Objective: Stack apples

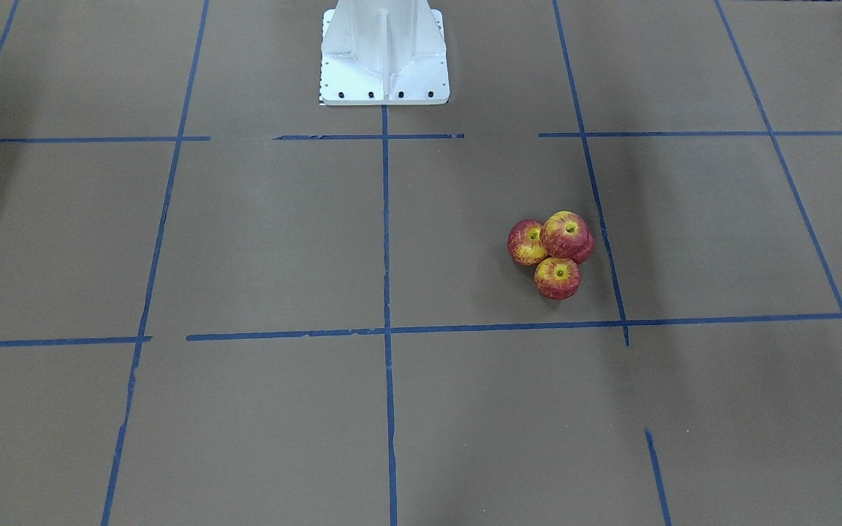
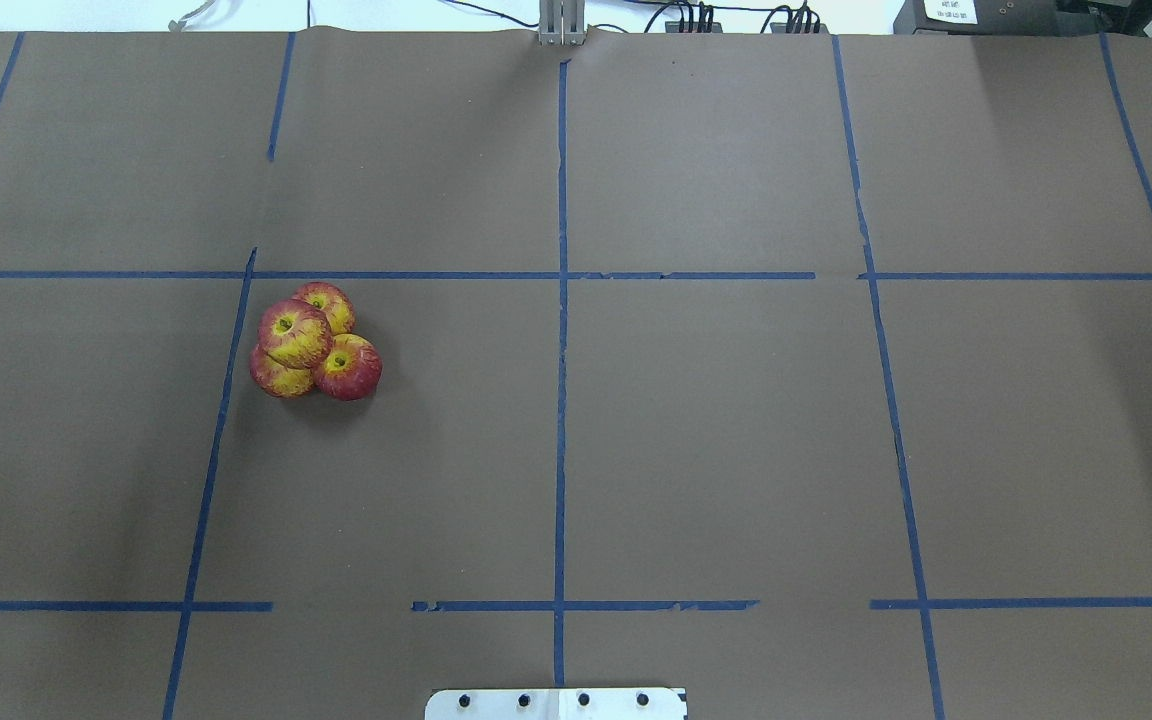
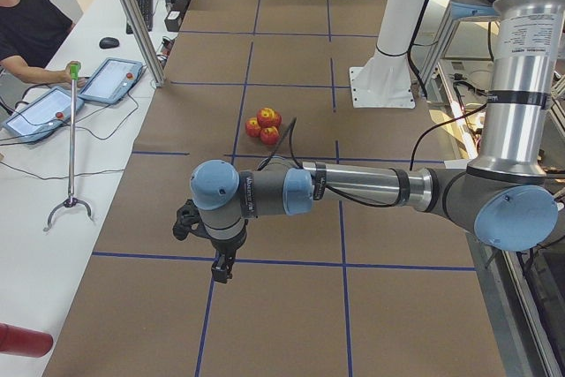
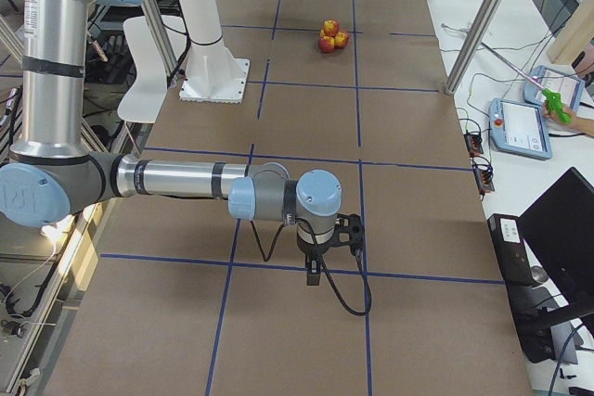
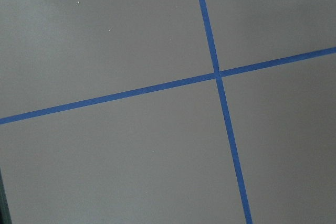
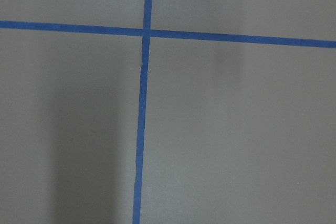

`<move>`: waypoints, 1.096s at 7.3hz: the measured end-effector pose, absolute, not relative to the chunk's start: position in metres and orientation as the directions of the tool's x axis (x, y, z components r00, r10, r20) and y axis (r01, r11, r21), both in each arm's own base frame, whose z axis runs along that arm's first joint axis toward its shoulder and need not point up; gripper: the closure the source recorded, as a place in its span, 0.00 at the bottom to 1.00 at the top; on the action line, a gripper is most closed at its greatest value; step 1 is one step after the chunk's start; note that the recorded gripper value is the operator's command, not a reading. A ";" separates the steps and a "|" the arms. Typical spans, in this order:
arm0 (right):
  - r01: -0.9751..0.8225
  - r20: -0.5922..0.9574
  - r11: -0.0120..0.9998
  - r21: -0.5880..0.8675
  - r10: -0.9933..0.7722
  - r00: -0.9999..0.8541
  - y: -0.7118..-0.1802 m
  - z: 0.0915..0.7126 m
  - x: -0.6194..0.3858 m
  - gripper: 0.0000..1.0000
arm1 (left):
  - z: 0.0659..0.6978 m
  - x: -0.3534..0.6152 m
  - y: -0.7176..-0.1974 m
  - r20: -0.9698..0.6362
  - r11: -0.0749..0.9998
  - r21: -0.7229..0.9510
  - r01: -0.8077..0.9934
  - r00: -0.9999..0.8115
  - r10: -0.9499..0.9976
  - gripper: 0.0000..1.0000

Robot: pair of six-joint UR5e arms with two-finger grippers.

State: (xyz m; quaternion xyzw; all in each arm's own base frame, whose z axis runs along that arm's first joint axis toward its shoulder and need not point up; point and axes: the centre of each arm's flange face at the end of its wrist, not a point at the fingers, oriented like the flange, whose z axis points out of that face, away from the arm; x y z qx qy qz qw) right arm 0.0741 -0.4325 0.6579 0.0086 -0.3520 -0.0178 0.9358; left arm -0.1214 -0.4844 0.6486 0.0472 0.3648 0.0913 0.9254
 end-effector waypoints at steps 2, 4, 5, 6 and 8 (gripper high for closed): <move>0.027 0.658 0.999 0.029 -0.039 0.752 -0.432 0.658 0.074 0.00 | 0.655 -0.120 -0.480 -0.671 0.982 0.137 -0.131 0.716 0.190 0.00; 0.027 0.658 0.999 0.029 -0.040 0.752 -0.433 0.657 0.074 0.00 | 0.655 -0.120 -0.483 -0.672 0.982 0.133 -0.130 0.717 0.186 0.00; 0.027 0.659 0.999 0.029 -0.039 0.752 -0.432 0.658 0.074 0.00 | 0.654 -0.120 -0.485 -0.671 0.982 0.135 -0.132 0.717 0.189 0.00; 0.027 0.659 0.999 0.028 -0.039 0.751 -0.432 0.658 0.074 0.00 | 0.653 -0.119 -0.487 -0.671 0.981 0.139 -0.132 0.716 0.191 0.00; 0.027 0.658 0.999 0.028 -0.039 0.752 -0.432 0.658 0.074 0.00 | 0.650 -0.119 -0.491 -0.670 0.981 0.142 -0.131 0.717 0.193 0.00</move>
